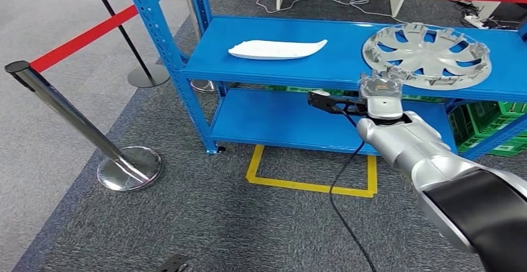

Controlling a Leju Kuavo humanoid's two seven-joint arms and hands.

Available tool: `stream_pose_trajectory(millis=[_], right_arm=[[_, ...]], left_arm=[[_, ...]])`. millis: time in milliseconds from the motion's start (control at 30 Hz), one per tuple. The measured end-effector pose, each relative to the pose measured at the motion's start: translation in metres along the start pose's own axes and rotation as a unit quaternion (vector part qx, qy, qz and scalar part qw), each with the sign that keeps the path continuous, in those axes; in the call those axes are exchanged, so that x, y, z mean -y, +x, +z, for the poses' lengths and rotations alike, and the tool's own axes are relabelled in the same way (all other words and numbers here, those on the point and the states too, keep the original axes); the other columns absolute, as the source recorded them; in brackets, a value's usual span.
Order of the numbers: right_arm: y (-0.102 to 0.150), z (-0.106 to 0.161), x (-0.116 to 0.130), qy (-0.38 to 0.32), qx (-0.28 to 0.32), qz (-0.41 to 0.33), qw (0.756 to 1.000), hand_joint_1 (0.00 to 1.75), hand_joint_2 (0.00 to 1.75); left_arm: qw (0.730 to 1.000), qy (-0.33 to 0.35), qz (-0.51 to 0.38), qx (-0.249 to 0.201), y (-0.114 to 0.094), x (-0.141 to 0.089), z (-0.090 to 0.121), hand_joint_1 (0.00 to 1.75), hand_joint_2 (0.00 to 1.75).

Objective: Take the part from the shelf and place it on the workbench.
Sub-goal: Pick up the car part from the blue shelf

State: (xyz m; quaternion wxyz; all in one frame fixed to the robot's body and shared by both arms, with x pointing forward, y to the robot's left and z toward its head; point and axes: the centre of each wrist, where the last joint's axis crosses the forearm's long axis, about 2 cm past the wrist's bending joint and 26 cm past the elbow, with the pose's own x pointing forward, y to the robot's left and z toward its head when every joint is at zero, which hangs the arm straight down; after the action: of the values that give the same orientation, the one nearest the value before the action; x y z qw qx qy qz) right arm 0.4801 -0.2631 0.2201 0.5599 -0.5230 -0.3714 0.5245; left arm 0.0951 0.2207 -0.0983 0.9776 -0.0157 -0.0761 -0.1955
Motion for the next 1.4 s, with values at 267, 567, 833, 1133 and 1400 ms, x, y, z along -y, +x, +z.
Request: stream_pose_trajectory(millis=[267, 567, 833, 1133, 1400], right_arm=[[-0.0021, -0.0008, 0.0019, -0.009, 0.0, -0.031, 0.999, 0.0, 0.0], [-0.0033, -0.001, 0.0019, -0.012, 0.0, -0.044, 0.999, 0.0, 0.0], [-0.0046, -0.0002, -0.0043, -0.006, -0.005, -0.049, 0.999, 0.0, 0.0], [-0.0053, -0.0001, -0.0055, -0.005, -0.007, -0.049, 0.999, 0.0, 0.0], [-0.0056, -0.0003, -0.0047, -0.007, -0.007, -0.048, 0.999, 0.0, 0.0]], left_arm=[[1.0, -0.001, -0.002, -0.001, -0.0013, 0.0005, -0.0001, 0.0, 0.0], [1.0, 0.0, -0.004, -0.003, -0.0031, 0.0005, -0.0003, 0.0, 0.0], [1.0, -0.002, -0.005, -0.002, -0.0024, 0.0012, -0.0002, 0.0, 0.0], [1.0, 0.0, -0.006, -0.002, -0.002, -0.0004, -0.0002, 0.0, 0.0], [1.0, -0.001, -0.007, -0.001, -0.0007, 0.0001, -0.0001, 0.0, 0.0]])
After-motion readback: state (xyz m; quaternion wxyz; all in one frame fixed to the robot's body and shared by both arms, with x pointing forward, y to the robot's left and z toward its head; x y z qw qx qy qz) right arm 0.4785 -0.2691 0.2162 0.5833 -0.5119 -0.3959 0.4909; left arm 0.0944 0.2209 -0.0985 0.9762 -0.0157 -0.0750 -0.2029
